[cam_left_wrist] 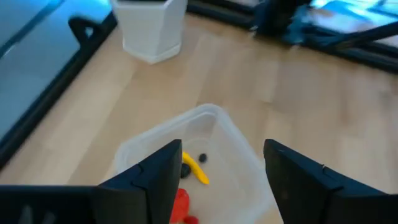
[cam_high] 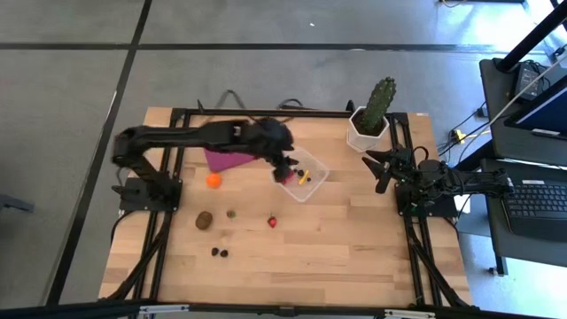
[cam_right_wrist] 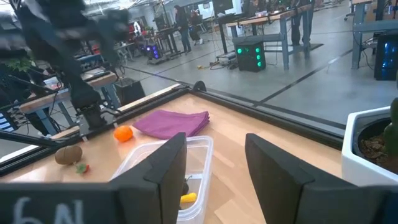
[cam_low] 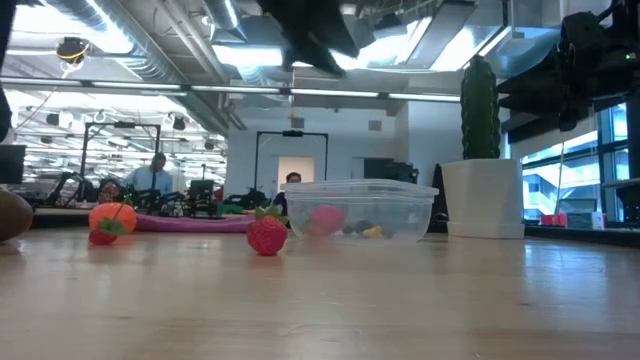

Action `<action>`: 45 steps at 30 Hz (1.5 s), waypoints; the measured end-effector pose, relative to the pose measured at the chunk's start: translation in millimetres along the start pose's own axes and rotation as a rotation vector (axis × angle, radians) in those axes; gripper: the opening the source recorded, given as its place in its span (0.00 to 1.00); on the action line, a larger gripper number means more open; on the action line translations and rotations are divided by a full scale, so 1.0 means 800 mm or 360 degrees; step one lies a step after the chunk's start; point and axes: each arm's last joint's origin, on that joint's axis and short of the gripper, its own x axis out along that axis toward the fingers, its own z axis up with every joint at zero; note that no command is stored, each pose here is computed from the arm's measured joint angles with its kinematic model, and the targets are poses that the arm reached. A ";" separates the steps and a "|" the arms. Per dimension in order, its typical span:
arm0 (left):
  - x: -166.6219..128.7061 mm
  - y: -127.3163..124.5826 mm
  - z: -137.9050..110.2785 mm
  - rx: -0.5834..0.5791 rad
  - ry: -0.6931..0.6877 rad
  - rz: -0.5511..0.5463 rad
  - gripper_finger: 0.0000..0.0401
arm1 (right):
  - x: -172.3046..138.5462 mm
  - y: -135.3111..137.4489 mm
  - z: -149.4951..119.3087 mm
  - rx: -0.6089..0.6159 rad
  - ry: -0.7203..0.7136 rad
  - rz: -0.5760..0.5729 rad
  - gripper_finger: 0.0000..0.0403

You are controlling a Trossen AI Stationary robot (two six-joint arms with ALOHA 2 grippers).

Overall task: Pick and placing Produce into tupperware
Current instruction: Put the right red strawberry into the transparent container

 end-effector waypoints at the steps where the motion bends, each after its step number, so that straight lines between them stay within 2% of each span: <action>1: -0.017 -0.003 0.002 0.0035 -0.0017 -0.0014 0.54 | 0.000 0.000 0.000 0.0000 -0.0001 0.0000 0.42; 6: -0.076 -0.022 -0.006 0.0321 0.0009 -0.0090 0.54 | 0.000 0.000 0.000 -0.0019 -0.0001 -0.0001 0.42; 11: -0.087 -0.057 -0.036 0.0611 0.0237 -0.0108 0.53 | 0.000 0.000 0.000 -0.0039 -0.0001 0.0000 0.42; 15: -0.066 -0.087 -0.060 0.0788 0.0421 -0.0055 0.51 | 0.000 0.000 0.000 -0.0037 -0.0004 0.0001 0.42; 22: -0.006 -0.120 -0.093 0.1194 0.0652 -0.0136 0.51 | 0.000 0.000 0.001 -0.0033 -0.0010 0.0004 0.42; 27: 0.038 -0.127 -0.115 0.1354 0.0818 -0.0301 0.51 | 0.000 0.000 0.001 -0.0026 -0.0010 0.0004 0.42; 36: 0.086 -0.133 -0.142 0.1862 0.0900 -0.0477 0.50 | 0.000 0.000 0.000 -0.0032 -0.0002 0.0002 0.42; 45: 0.115 -0.136 -0.169 0.2045 0.1035 -0.0654 0.50 | 0.000 0.000 -0.001 -0.0038 0.0010 -0.0001 0.42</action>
